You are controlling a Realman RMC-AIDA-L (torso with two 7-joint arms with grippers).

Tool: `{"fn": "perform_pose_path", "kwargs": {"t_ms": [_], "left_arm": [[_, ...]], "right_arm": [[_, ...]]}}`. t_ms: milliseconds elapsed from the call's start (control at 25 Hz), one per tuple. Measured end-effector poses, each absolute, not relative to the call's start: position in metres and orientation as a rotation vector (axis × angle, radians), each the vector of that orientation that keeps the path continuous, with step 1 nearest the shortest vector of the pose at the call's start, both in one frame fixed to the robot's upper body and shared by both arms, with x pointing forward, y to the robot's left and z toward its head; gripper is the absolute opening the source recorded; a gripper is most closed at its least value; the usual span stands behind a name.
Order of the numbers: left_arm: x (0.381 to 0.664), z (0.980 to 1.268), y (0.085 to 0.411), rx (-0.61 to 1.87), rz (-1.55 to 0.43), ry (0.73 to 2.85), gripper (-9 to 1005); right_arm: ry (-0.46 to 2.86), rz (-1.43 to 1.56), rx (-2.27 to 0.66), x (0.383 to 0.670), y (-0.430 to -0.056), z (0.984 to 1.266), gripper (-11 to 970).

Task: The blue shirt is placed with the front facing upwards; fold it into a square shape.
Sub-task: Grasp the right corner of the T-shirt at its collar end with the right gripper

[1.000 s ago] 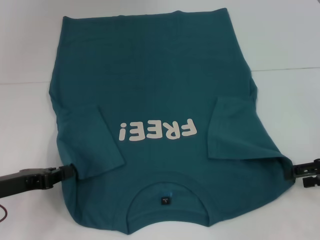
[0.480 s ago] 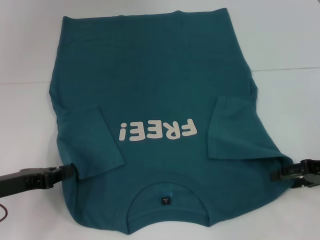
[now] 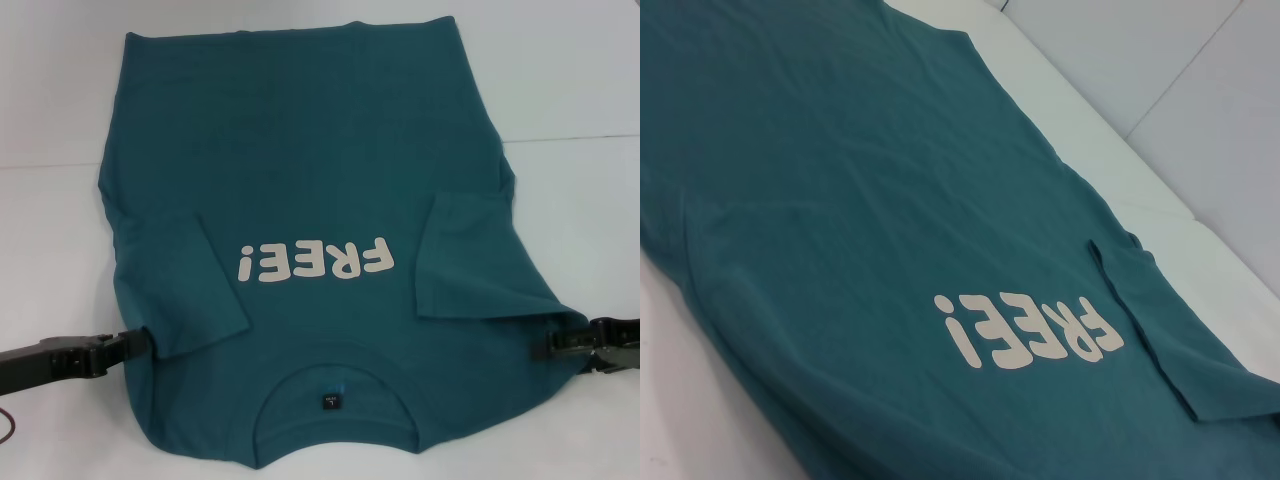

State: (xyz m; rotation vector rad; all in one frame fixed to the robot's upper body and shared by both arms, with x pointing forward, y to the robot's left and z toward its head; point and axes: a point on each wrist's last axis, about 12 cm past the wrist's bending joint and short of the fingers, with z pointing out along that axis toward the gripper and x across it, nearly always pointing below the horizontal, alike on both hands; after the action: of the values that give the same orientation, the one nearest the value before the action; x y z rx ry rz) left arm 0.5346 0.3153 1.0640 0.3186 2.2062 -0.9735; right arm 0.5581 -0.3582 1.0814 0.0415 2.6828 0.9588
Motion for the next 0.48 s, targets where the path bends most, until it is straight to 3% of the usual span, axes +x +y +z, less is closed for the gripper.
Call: {"fn": "perform_pose_path", "kwargs": {"t_ms": [400, 480], "left_arm": [[0.5344, 1.0641, 0.3152, 0.32, -0.976, 2.206, 44], [0.5344, 1.0641, 0.3152, 0.32, -0.976, 2.206, 44]], "right_arm": [[2.644, 0.922, 0.106, 0.561, -0.3657, 1.0813, 743], [2.642, 0.917, 0.105, 0.5621, -0.3652, 1.081, 649]]}}
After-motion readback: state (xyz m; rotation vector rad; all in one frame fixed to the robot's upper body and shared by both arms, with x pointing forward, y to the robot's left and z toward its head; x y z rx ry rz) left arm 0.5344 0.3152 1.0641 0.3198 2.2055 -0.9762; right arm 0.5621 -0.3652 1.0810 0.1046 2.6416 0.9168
